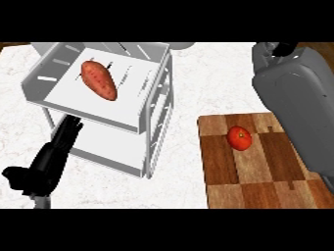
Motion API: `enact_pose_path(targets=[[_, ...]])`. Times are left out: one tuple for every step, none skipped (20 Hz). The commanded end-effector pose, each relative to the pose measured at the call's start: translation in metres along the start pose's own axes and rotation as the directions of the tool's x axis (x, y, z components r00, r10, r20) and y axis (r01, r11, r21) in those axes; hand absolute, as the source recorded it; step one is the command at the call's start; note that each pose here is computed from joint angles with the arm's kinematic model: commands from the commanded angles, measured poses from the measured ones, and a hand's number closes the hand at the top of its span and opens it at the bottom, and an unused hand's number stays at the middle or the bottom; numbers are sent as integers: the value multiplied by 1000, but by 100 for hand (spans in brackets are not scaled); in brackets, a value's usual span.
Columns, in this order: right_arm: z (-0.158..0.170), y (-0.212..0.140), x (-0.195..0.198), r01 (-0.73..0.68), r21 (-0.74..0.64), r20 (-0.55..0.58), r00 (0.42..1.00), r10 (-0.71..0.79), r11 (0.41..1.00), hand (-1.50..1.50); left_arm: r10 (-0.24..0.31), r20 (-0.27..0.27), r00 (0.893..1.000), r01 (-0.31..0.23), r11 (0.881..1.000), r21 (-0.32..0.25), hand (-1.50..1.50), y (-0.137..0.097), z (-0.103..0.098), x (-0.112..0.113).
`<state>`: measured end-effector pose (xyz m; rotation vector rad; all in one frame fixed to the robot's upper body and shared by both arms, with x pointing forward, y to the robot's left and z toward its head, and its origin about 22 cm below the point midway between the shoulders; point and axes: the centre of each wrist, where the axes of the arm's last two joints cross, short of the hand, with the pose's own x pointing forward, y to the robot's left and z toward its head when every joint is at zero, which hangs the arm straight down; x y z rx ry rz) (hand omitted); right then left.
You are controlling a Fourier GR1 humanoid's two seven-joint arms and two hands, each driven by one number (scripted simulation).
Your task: Pick the sweet potato from the cutting board and place it in the tiered basket
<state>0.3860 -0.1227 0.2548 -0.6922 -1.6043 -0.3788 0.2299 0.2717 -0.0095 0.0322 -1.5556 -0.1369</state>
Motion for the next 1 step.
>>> enact_pose_path(targets=[[-3, -53, -13, 1, 0, -49, 999, -1, 1000, -150, 19, -46, 999, -18, 1000, 23, 0, 0, 2, -11]])
